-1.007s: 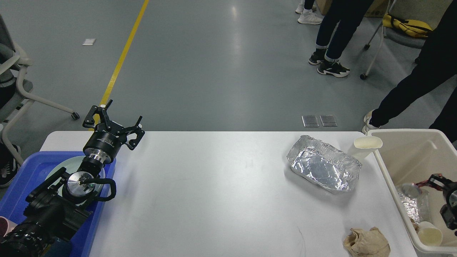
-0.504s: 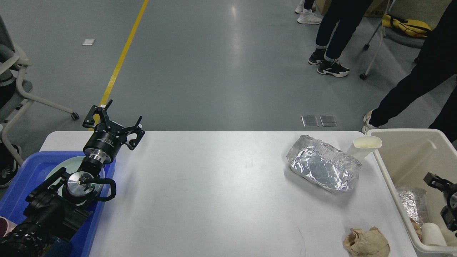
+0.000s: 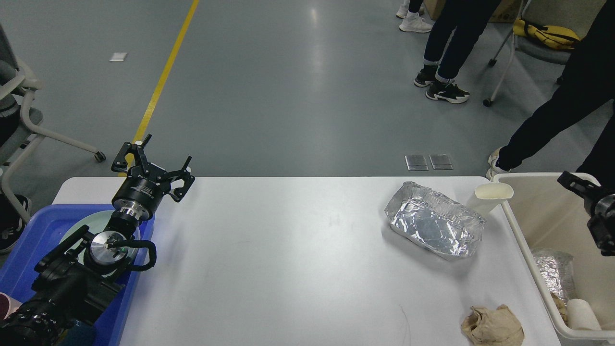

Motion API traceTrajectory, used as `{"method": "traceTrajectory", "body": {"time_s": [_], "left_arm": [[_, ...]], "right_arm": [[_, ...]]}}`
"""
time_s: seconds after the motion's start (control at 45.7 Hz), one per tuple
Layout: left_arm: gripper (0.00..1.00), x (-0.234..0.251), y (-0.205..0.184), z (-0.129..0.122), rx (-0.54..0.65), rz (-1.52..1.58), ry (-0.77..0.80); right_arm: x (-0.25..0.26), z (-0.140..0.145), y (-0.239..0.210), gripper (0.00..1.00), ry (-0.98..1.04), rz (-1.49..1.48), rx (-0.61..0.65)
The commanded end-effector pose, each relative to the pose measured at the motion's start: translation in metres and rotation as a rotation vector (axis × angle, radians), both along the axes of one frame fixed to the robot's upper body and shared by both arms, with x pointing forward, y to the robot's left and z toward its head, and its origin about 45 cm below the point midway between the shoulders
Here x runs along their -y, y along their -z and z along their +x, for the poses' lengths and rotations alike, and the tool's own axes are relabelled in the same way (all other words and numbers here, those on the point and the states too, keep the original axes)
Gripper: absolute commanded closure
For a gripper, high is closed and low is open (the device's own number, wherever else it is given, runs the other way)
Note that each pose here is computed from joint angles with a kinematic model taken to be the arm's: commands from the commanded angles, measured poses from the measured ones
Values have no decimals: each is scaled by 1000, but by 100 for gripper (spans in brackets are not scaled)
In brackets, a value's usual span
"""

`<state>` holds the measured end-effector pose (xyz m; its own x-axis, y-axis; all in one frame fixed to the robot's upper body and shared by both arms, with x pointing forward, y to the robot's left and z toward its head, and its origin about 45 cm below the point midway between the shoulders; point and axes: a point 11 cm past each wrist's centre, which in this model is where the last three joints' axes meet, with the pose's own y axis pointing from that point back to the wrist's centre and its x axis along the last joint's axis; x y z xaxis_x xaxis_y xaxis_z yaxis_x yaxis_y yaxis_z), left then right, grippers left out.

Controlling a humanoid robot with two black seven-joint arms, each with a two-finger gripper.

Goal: Tidy desktop
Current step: 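Release the can in the bin and raise the right gripper, then move the right gripper down onto the crumpled foil sheet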

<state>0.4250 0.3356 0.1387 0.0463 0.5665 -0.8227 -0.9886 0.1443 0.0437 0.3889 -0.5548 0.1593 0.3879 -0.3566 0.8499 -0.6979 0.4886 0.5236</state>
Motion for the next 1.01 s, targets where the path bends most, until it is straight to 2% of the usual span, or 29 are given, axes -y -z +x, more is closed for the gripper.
{"method": "traceTrajectory", "body": {"time_s": [0.0,0.153,0.263,0.328,0.504,0.591,0.788,0.985], "left_arm": [[4,0,0,0,1,-1,0],[4,0,0,0,0,-1,-1],[4,0,0,0,0,-1,-1],[4,0,0,0,1,-1,0],[4,0,0,0,1,-1,0],[4,0,0,0,2,-2,-1],[4,0,0,0,2,-1,0],[4,0,1,-1,-1,0,1]], "right_arm": [[-5,17,-19,0,-13,3,47],[-24,38,-36,0,-36,70,62],[-32,42,-63,0,-30,184,57],[-55,48,-84,0,-56,278,53],[-148,43,-99,0,-204,481,-52],[-190,28,-89,0,-289,523,-151],[-274,-38,-55,0,-503,507,-486],[-307,-50,-36,0,-605,408,-608]]}}
